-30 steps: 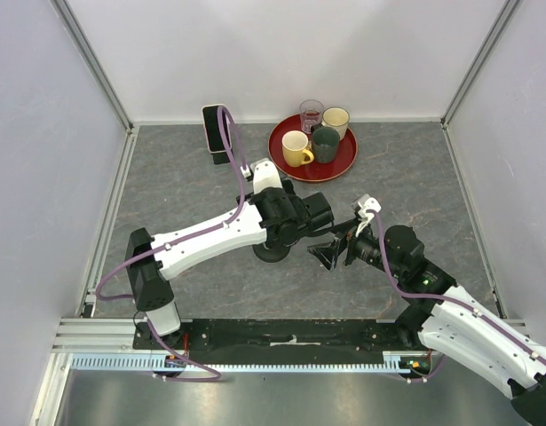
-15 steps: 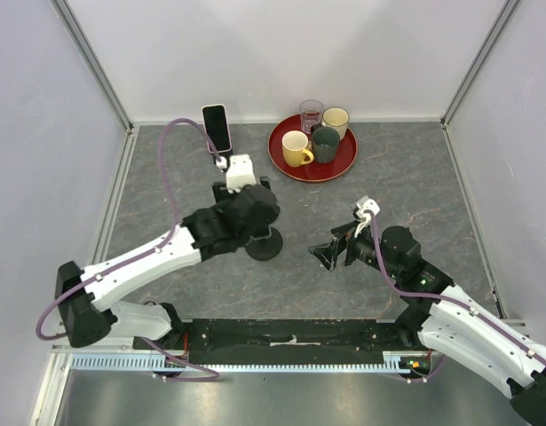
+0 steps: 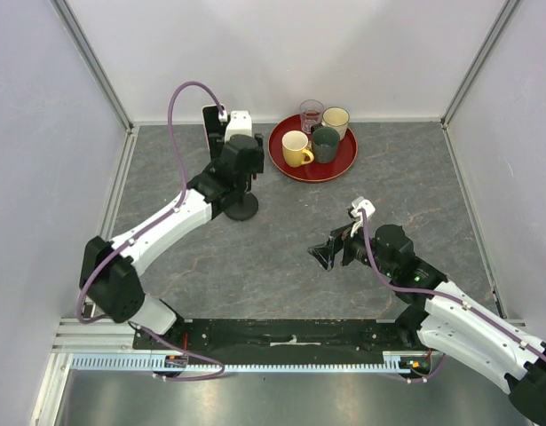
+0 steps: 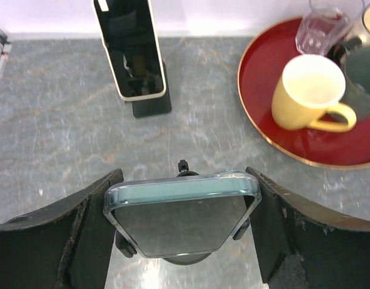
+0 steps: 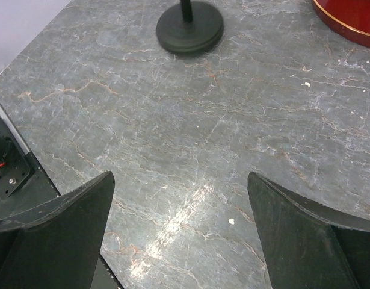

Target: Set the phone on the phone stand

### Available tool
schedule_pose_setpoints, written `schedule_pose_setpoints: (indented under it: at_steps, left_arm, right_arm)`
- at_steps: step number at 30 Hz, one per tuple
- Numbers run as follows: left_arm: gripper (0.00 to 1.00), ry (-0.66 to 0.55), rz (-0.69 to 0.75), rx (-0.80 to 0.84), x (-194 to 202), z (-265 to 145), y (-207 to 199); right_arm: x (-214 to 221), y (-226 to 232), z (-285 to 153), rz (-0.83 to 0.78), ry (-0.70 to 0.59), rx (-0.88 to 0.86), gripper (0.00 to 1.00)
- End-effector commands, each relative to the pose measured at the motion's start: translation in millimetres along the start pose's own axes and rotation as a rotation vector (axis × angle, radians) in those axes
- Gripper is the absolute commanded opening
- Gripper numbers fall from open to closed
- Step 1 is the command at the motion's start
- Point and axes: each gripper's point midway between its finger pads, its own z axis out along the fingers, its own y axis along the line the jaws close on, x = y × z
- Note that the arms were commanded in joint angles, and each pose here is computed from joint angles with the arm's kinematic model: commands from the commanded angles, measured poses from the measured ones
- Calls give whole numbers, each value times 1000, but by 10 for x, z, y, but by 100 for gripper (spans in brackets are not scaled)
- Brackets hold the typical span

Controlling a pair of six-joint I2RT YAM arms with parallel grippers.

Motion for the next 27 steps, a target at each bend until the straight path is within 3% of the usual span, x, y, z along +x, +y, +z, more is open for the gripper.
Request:
schedule_pose_setpoints:
  at_steps: [1,12,27]
  left_arm:
    - [2,-332,-155,12,-1298,71,29]
    - [2,-404,-210,2,-1687,870,-84]
    - [2,-430,-282,-139,-1657,1634,-7]
  right_arm:
    - [-55,-18,36,12,-38,4,98]
    - [-65,-33,9,33,-52,15,98]
    - [-14,-132,75,39,-29,63,98]
